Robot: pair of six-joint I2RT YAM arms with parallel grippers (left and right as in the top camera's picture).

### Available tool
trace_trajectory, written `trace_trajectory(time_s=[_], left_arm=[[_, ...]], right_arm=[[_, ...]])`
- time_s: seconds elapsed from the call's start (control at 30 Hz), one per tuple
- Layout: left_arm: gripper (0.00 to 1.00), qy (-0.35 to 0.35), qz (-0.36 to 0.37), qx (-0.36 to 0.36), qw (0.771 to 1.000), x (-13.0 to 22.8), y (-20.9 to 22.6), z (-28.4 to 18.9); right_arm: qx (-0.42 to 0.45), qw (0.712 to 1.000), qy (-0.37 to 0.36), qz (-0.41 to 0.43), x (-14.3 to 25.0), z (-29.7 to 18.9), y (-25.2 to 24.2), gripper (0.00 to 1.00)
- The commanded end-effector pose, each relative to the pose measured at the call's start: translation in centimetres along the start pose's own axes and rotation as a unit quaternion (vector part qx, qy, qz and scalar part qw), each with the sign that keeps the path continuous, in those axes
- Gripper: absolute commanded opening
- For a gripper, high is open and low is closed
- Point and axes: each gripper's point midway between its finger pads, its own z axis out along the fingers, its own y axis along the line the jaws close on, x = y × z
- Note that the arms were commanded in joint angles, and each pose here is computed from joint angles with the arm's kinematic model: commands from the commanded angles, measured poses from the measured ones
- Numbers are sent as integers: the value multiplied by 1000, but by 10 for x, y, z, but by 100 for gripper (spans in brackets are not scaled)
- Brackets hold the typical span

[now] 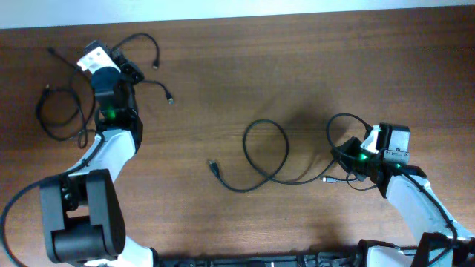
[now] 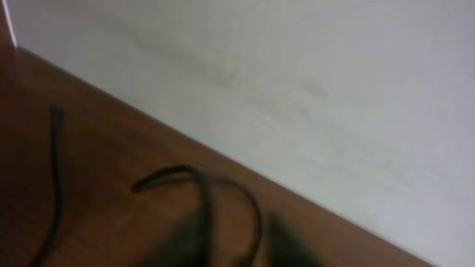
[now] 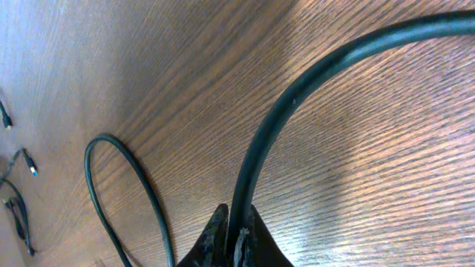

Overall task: Untangle cables
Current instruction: 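Lay the cable at the upper left and open the left gripper, then move the left gripper to the last cable near the right gripper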

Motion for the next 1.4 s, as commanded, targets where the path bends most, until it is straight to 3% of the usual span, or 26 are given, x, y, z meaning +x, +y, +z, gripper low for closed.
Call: trace_trajectory(time_s=[0.0, 0.17, 0.33, 0.43, 0.57, 0.7, 0.87, 0.9, 0.93, 0.97, 1.07, 1.17, 1.37], left_arm=[[99, 9, 5, -7, 1000, 2, 2, 1], [99, 2, 4, -1, 1000, -26, -8, -21], [99, 44, -1, 2, 999, -38, -23, -63], [99, 106, -34, 2, 994, -22, -34, -96], [99, 199, -41, 117, 972, 13, -90, -127], [99, 255, -26, 164, 953, 44, -121, -147], [99, 298, -9, 211, 931, 67, -148, -172], [99, 304, -4, 216, 928, 71, -152, -176], [99, 316, 17, 229, 921, 79, -156, -184], [99, 322, 36, 245, 914, 83, -161, -190], [99, 336, 101, 312, 883, 98, -179, -213], [99, 338, 174, 360, 852, 118, -194, -234], [99, 339, 307, 443, 771, 175, -222, -269]], right_arm=[[-1, 1000, -4, -8, -1, -2, 0, 7], [-1, 1000, -4, -8, -1, -2, 0, 10], [-10, 1000, 2, -8, 1, -2, 3, 10], [-44, 999, 27, -9, 10, -3, 15, 9], [-94, 994, 54, -24, 20, -4, 36, 9], [-155, 981, 61, -102, 34, 0, 78, 9], [-206, 958, 20, -199, 45, 4, 130, 10], [-213, 954, 11, -210, 45, 3, 137, 17], [-222, 950, -6, -219, 41, 1, 144, 50], [-225, 949, -14, -219, 36, -1, 146, 69], [-227, 954, -41, -192, 13, -11, 144, 91], [-236, 957, -79, -148, -21, -36, 133, 97], [-240, 959, -119, -91, -56, -80, 100, 99]])
